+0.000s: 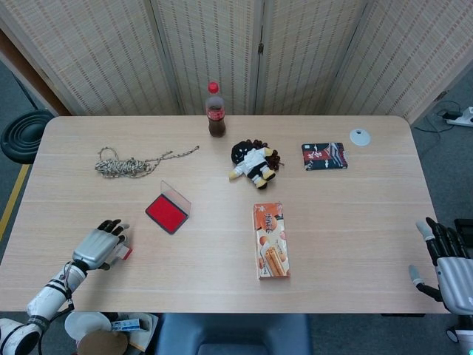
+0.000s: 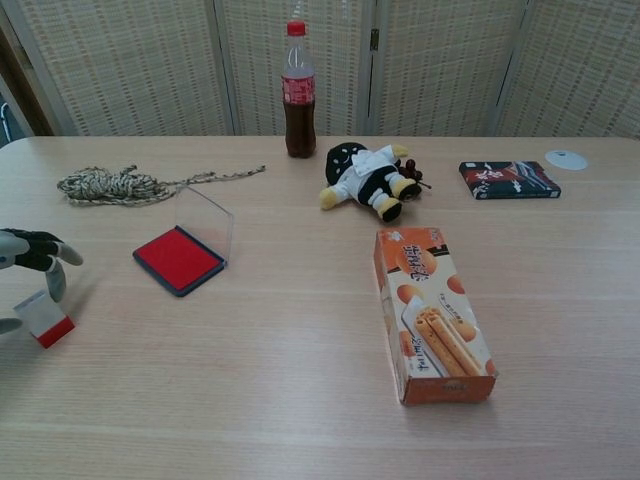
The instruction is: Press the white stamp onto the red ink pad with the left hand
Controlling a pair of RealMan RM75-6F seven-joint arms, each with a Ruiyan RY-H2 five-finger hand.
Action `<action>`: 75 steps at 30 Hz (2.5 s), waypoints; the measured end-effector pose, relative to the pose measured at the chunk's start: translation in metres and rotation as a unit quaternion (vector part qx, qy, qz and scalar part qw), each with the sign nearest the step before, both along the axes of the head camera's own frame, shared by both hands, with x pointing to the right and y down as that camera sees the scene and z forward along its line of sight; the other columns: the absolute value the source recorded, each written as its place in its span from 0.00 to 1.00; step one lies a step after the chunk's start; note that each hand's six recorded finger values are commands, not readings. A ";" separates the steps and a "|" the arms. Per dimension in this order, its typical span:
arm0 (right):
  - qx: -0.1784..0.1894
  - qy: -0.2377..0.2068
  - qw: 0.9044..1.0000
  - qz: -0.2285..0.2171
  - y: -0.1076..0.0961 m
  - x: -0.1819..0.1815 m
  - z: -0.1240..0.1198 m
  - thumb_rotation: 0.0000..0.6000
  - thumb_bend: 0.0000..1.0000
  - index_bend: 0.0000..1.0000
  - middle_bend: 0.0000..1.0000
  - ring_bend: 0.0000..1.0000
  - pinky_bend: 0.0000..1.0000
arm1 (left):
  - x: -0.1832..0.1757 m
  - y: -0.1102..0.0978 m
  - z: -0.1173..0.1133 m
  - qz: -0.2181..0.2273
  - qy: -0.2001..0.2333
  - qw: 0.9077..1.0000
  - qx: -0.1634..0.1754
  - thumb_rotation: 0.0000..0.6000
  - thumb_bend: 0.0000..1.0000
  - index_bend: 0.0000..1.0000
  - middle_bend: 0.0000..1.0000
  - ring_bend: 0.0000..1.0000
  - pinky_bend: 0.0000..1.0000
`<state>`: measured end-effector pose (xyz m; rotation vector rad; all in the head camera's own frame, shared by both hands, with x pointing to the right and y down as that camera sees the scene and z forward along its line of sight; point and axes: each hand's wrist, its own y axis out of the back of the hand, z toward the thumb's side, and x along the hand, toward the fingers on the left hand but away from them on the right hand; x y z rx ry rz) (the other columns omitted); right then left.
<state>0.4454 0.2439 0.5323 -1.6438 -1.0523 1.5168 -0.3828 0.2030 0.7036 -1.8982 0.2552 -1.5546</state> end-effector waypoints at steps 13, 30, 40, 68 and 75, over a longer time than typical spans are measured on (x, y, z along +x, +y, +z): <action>0.000 0.003 1.000 -0.003 0.002 -0.003 0.001 1.00 0.38 0.02 0.00 0.00 0.00 | -0.004 0.002 0.000 -0.001 -0.002 1.000 0.004 1.00 0.35 0.40 0.19 0.03 0.09; -0.001 0.003 1.000 0.001 0.001 -0.001 0.002 1.00 0.38 0.02 0.00 0.00 0.00 | 0.000 -0.006 -0.010 -0.004 0.003 1.000 0.022 1.00 0.35 0.62 0.47 0.26 0.23; 0.000 -0.003 1.000 0.013 -0.004 0.006 0.000 1.00 0.38 0.02 0.00 0.00 0.00 | 0.010 -0.026 -0.023 0.005 -0.005 0.999 0.034 1.00 0.35 0.65 0.52 0.34 0.34; -0.018 -0.042 0.997 0.057 -0.019 0.034 0.001 1.00 0.38 0.02 0.00 0.00 0.00 | 0.098 -0.106 -0.013 0.066 -0.015 0.998 0.013 1.00 0.35 0.65 0.52 0.34 0.35; -0.020 -0.060 0.996 0.067 -0.022 0.041 -0.002 1.00 0.38 0.02 0.00 0.00 0.00 | 0.127 -0.111 -0.006 0.079 -0.011 0.997 0.010 1.00 0.35 0.65 0.52 0.33 0.35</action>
